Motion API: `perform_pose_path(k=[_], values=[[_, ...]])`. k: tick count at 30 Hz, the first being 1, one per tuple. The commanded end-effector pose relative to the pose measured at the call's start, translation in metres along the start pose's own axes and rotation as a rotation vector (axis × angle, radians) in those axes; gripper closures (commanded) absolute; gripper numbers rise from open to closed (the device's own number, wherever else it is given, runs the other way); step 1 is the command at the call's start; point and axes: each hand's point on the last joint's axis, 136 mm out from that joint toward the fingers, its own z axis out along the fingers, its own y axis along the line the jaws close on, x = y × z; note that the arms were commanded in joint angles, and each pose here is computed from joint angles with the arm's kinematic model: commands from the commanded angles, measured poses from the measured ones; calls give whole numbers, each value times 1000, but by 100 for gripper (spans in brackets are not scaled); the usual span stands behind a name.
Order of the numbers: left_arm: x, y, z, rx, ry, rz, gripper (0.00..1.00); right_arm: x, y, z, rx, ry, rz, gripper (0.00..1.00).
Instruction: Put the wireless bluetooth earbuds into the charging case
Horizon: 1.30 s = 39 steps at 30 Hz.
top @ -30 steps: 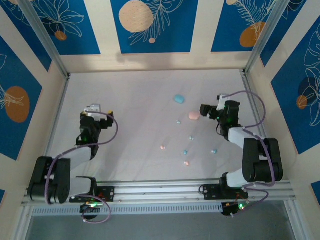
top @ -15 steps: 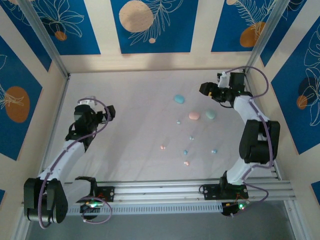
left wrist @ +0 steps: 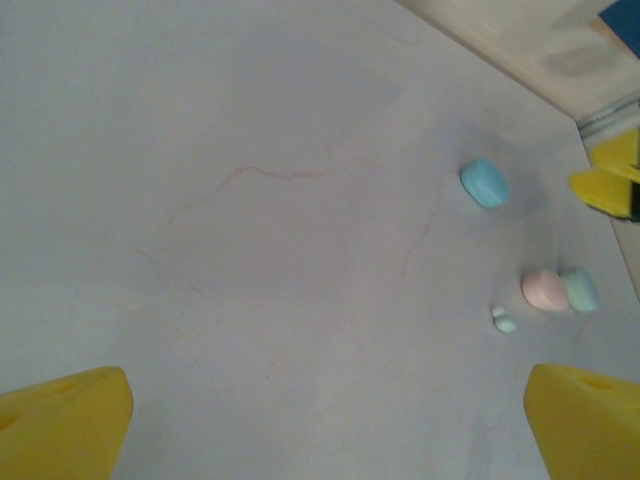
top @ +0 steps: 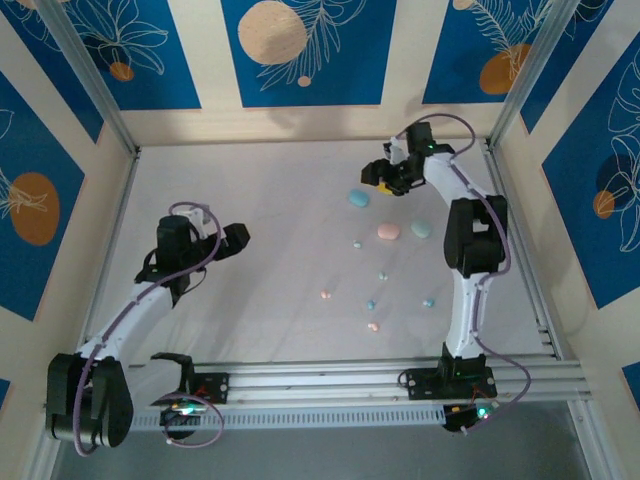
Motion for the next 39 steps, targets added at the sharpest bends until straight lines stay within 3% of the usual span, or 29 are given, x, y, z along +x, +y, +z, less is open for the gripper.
perform_pose_path(k=[1,11,23,34,39], values=[[11,-10,-2,40,42,-10,0,9,-7,12,86,89,-38,31],[6,-32,-3,121,36,17,0,9,-18,56,104,200,-101,27],[6,-34,-1,126,48,17,0,31,1,66,112,248,-229,29],[2,-38,-3,131,48,24,0,21,-16,74,398,210,-387,30],[1,-40,-4,135,48,28,0,20,-18,83,431,210,-452,35]])
